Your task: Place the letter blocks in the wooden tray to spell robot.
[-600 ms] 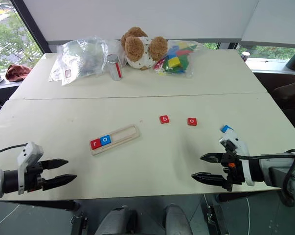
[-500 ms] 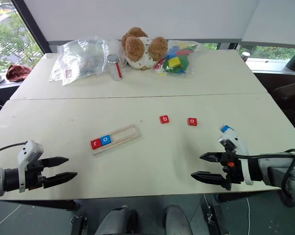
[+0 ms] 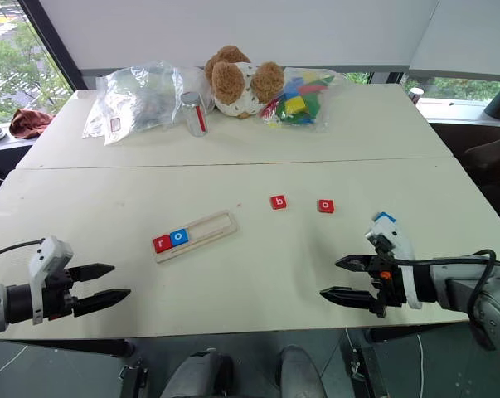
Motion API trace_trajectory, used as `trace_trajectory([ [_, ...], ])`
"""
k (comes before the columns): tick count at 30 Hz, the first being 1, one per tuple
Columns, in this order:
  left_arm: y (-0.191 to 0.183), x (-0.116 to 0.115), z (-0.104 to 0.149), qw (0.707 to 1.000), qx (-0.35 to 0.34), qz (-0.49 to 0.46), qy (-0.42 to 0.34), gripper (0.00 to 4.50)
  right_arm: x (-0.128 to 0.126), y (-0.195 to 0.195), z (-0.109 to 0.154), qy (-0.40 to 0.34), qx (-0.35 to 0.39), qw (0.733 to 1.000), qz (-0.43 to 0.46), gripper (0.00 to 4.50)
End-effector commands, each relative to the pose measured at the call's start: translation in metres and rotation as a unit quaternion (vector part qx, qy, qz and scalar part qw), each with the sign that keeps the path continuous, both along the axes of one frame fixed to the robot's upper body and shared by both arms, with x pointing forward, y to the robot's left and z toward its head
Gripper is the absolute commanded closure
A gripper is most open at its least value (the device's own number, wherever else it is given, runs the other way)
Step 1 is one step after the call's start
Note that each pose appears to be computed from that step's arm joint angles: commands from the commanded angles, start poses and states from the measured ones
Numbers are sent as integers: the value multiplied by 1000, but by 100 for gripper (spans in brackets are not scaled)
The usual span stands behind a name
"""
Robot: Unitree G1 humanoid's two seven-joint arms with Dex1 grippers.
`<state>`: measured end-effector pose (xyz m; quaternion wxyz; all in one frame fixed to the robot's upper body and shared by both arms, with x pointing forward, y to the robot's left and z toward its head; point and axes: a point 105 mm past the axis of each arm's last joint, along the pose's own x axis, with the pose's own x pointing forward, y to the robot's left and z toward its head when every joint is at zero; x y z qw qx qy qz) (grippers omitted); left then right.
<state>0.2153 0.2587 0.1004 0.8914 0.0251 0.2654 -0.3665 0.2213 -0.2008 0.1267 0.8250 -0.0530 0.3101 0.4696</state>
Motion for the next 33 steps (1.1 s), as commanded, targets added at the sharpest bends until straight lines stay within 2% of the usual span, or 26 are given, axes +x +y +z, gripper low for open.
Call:
trace_trajectory([
  [1,5,4,12,1000,13,3,-26,0,2,2,5,-15,1,1000,8,10],
  [11,12,16,29,998,29,-14,-59,0,14,-1,6,-34,-5,999,-7,10],
  [14,13,24,32,993,63,-55,-81,0,18,0,9,-36,3,999,-7,10],
  [18,0,42,36,987,63,-109,-104,0,26,13,19,-42,14,999,2,10],
  [20,-6,59,33,980,83,-124,-131,0,36,23,22,-56,16,998,-6,10],
  [23,-20,75,28,975,75,-151,-146,0,41,47,23,-73,22,997,12,10],
  [27,-38,88,28,966,67,-184,-168,0,38,69,22,-79,43,995,33,10],
  [33,-50,97,18,957,74,-217,-176,0,37,71,19,-90,43,995,26,10],
])
